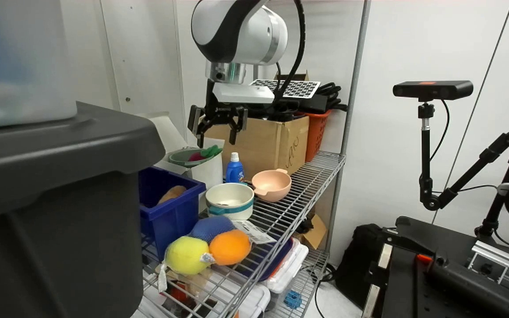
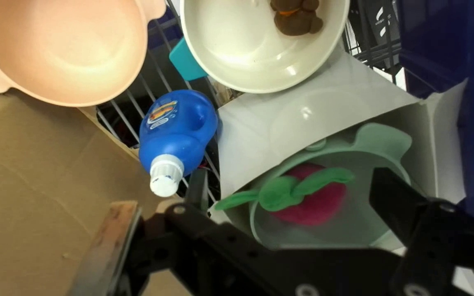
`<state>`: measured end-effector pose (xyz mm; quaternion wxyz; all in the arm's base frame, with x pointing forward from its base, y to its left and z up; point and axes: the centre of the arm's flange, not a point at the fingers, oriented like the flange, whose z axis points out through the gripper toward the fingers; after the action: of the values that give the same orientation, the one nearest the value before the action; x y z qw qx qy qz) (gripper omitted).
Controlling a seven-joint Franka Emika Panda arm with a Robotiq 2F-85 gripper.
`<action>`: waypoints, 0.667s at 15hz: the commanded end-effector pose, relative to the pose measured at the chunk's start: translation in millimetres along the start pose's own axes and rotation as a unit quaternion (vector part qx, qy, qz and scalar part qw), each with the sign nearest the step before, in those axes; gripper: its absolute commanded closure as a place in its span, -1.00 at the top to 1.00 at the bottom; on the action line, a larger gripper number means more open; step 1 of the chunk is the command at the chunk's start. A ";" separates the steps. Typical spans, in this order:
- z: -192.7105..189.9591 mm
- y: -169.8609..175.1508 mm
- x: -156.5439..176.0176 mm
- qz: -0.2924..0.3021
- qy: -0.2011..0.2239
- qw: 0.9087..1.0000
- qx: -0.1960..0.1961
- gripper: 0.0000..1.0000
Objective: Put the beetroot plushy in the pink bowl
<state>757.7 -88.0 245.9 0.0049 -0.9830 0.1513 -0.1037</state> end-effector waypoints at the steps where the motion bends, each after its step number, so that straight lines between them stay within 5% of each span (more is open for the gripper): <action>1: 3.5 -5.8 15.2 0.000 -0.002 1.000 0.005 1.00; 9: 21.9 5.8 23.9 0.006 -0.010 1.000 -0.001 1.00; 10: 26.3 6.2 22.7 0.004 -0.013 1.000 -0.003 0.61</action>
<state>768.5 -97.3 232.1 0.0034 -0.9830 0.1554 -0.0982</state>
